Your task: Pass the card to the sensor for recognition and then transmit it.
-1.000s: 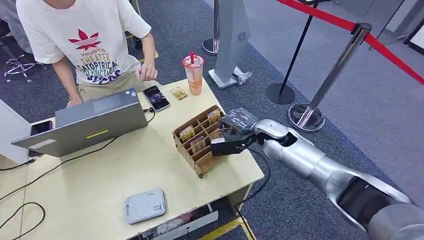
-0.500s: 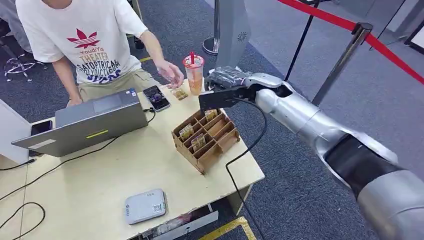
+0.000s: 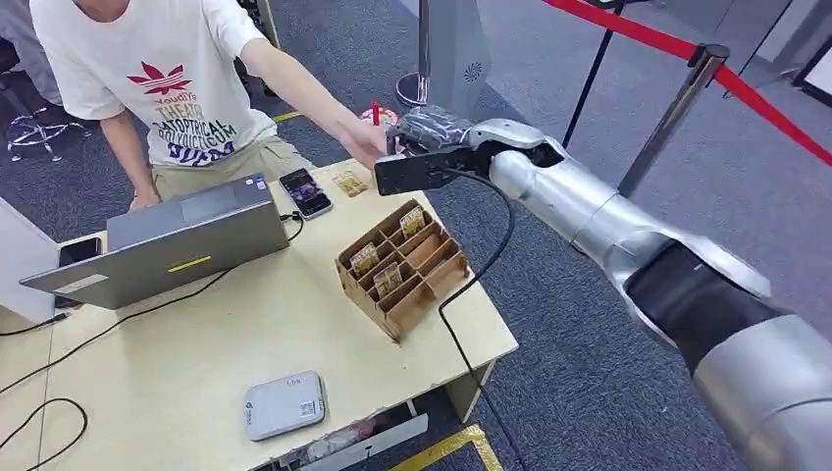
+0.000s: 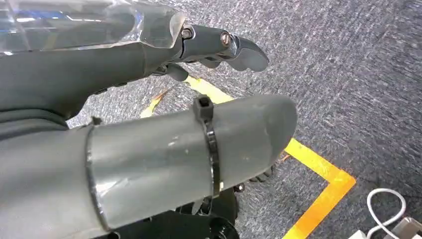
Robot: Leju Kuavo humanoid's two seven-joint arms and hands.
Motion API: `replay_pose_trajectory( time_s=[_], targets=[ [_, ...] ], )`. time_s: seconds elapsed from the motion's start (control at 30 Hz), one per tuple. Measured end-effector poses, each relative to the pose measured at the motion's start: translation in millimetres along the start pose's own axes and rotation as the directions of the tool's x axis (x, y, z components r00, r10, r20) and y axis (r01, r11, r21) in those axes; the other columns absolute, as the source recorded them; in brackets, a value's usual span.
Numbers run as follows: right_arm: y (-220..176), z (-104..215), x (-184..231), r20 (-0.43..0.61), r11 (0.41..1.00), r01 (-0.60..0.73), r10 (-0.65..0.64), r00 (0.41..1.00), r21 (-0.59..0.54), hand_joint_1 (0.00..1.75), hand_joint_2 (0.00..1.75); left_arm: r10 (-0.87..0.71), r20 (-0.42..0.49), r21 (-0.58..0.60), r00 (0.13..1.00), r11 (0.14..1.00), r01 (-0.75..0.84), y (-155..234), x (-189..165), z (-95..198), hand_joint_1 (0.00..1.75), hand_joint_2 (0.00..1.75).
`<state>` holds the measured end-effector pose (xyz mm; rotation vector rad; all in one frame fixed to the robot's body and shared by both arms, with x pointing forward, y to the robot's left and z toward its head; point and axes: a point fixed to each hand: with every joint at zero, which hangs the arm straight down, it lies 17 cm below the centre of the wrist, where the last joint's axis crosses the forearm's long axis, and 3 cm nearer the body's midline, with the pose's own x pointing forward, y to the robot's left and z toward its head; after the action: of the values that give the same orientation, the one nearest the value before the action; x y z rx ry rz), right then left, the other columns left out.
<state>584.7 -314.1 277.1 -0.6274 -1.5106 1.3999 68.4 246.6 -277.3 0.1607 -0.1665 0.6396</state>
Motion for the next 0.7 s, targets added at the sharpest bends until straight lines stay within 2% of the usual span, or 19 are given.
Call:
replay_pose_trajectory(
  time_s=[0.2, 0.5, 0.53, 0.57, 0.6, 0.7],
  targets=[
    [10.1, -32.7, 24.6, 0.03, 1.0, 0.021, -0.02, 0.999, -0.022, 1.75, 1.75, -0.013, 0.013, -0.003, 1.0, 1.0, 0.013, -1.5, 5.2, -0.3, 0.0, 0.0],
    [27.2, -45.3, 33.2, 0.033, 0.999, 0.034, -0.034, 0.999, 0.007, 1.75, 1.75, -0.016, 0.018, -0.004, 1.0, 1.0, 0.017, -2.1, 7.2, -0.4, 0.0, 0.0],
    [27.8, -46.2, 34.0, 0.035, 0.999, 0.036, -0.036, 0.999, 0.005, 1.2, 1.75, -0.017, 0.018, -0.005, 1.0, 1.0, 0.017, -2.1, 7.2, -0.4, 0.0, 0.0],
    [28.3, -47.0, 34.5, 0.035, 0.999, 0.038, -0.038, 0.999, 0.003, 0.05, 1.75, -0.017, 0.018, -0.005, 1.0, 1.0, 0.017, -2.2, 7.1, -0.4, 0.0, 0.0],
    [29.8, -48.1, 35.0, 0.036, 0.999, 0.04, -0.04, 0.999, 0.003, 0.0, 1.75, -0.017, 0.017, -0.005, 1.0, 1.0, 0.017, -2.2, 7.1, -0.4, 0.0, 0.0],
    [37.9, -49.9, 32.6, 0.029, 0.999, 0.037, -0.038, 0.999, 0.004, 0.0, 1.75, -0.017, 0.01, -0.005, 1.0, 1.0, 0.017, -2.3, 5.7, -0.4, 0.0, 0.0]
  ],
)
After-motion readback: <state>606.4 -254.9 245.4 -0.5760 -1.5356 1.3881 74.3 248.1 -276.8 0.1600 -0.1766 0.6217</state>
